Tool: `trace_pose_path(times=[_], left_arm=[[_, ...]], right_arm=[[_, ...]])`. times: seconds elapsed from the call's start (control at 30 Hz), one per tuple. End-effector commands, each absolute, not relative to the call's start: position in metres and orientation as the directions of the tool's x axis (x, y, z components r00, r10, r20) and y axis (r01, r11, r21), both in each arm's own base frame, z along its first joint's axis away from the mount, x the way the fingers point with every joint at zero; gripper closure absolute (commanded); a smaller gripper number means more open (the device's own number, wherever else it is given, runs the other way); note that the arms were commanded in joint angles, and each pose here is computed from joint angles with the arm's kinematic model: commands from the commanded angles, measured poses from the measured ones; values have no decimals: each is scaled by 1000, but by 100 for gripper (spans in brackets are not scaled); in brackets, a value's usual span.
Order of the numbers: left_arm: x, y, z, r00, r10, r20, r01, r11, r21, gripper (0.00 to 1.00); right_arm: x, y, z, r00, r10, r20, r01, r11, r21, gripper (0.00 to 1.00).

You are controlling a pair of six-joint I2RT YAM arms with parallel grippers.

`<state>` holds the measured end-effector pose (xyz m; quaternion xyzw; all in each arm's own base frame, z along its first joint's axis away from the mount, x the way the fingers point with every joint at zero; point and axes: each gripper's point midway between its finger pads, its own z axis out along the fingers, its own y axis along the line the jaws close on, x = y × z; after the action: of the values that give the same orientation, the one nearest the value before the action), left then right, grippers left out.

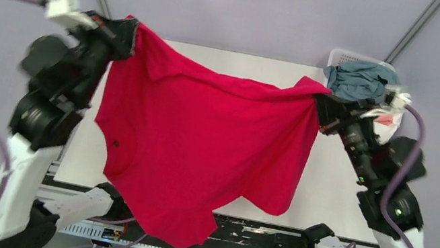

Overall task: Fold and stack the t-shirts
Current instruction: Flatten out the tshirt

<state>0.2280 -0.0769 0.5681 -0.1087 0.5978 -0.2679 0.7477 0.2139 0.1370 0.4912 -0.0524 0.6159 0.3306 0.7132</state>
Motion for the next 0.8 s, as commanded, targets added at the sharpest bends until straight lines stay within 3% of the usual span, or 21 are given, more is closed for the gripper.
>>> trace_pose_path(times=[0.0,0.13,0.2,0.23,0.27,0.3,0.37,0.43,0.53,0.6,0.77], left_arm=[[342,-63,470,2,-353,-936,-145,926,-349,94],[427,-63,380,-167,-316,-934,-257,928,-269,87],[472,-61,338,-213,-274,-938,-309,929,-201,68],[498,-65,295,-295,-235,-926,-329,935,-132,48],[520,-69,262,-382,-209,-900,-338,938,-74,36],[530,-71,252,-415,-200,-887,-341,939,-52,11],[554,-80,231,-492,-189,-850,-338,941,-14,1],[570,-90,230,-513,-190,-837,-319,948,-20,0],[574,-98,241,-499,-203,-843,-288,956,-60,0],[565,-100,250,-484,-215,-848,-267,959,-91,0],[517,-104,274,-478,-281,-832,-233,954,-188,0]], right_arm=[[288,111,398,-87,398,-913,-144,902,407,100],[337,109,295,-247,349,-904,104,937,333,98],[368,114,252,-325,320,-890,168,946,278,92],[388,118,237,-356,307,-883,185,949,255,90],[409,121,221,-393,288,-873,200,954,225,87],[430,124,208,-426,263,-866,205,960,191,81],[464,130,182,-488,224,-843,210,968,136,67],[490,132,154,-540,200,-817,211,973,99,47],[505,134,156,-545,202,-814,219,971,95,30],[504,131,169,-523,209,-827,230,968,100,3],[473,123,208,-475,234,-848,204,967,152,0]])
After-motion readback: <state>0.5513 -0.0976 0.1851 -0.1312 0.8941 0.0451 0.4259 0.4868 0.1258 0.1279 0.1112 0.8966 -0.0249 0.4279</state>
